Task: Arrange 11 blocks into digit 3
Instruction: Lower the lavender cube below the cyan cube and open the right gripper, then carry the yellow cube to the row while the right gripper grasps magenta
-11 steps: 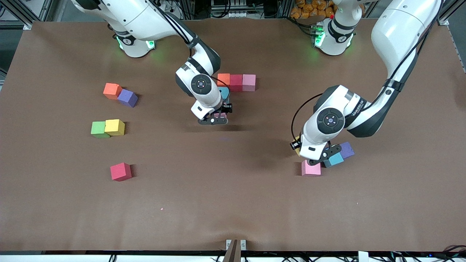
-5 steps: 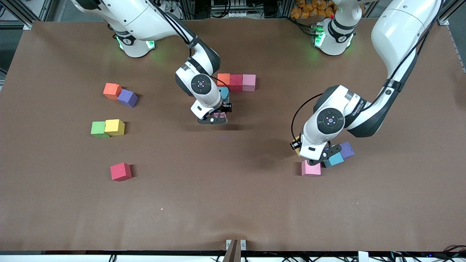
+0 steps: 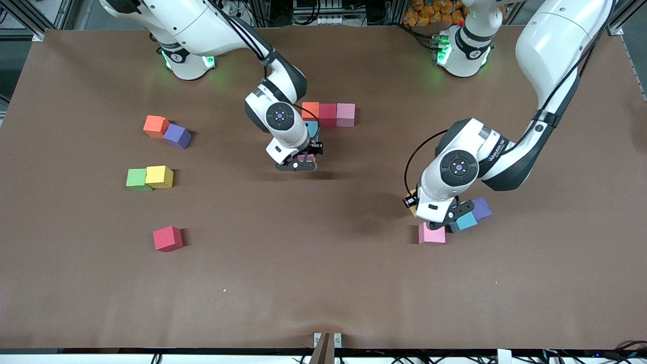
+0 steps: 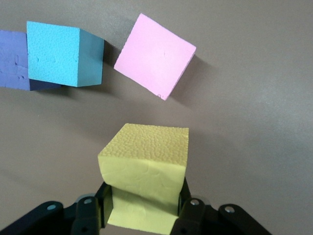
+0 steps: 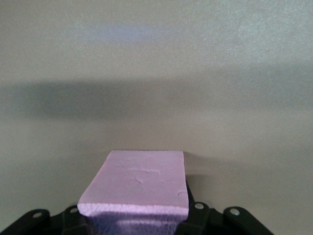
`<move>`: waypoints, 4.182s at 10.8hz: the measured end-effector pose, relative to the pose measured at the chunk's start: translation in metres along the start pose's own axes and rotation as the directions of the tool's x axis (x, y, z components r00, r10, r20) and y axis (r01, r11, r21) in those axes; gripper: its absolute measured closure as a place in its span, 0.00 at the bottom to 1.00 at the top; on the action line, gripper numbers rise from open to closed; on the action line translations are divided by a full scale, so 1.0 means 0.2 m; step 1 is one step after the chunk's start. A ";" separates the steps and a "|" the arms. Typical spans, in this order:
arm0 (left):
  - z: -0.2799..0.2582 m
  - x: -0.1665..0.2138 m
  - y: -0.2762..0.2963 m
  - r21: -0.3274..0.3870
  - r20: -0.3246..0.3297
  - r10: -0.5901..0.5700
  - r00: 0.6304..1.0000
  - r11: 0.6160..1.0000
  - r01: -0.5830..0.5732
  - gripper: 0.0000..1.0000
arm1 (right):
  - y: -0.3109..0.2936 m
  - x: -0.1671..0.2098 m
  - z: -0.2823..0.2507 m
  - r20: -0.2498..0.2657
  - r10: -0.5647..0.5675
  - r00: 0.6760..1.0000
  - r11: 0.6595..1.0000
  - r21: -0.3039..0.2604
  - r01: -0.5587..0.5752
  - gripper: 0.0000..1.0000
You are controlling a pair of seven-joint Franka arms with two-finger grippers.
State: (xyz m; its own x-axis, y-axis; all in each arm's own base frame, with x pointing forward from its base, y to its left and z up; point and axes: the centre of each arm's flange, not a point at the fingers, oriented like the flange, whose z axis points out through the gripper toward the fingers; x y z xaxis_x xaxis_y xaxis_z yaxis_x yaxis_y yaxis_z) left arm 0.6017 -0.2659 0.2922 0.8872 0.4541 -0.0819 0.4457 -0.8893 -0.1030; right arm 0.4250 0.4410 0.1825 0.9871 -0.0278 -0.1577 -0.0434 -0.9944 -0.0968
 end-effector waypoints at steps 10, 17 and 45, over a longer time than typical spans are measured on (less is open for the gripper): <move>-0.03 0.02 0.00 -0.006 -0.006 -0.006 1.000 1.000 0.006 0.46 | 0.00 0.00 0.00 0.001 -0.004 1.000 1.000 -0.001 0.004 0.00; -0.04 0.03 0.00 -0.009 -0.008 -0.009 1.000 1.000 0.009 0.46 | 0.14 0.23 -0.62 -0.079 0.029 0.996 0.997 0.067 -0.023 0.00; 0.43 -1.32 0.48 -0.041 0.236 -0.795 0.559 0.566 0.823 0.46 | 2.03 1.44 -0.50 -0.085 -0.491 0.867 0.867 -0.149 0.476 0.00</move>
State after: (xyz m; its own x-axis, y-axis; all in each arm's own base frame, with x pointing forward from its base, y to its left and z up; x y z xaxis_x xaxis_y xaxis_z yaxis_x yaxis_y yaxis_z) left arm 0.4005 -0.4658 0.2184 0.1131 0.9736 -0.1980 0.9876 -0.1321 -0.0852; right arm 0.7061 0.0194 0.1959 0.8903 0.4553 -0.0053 0.4553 -0.8903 -0.0127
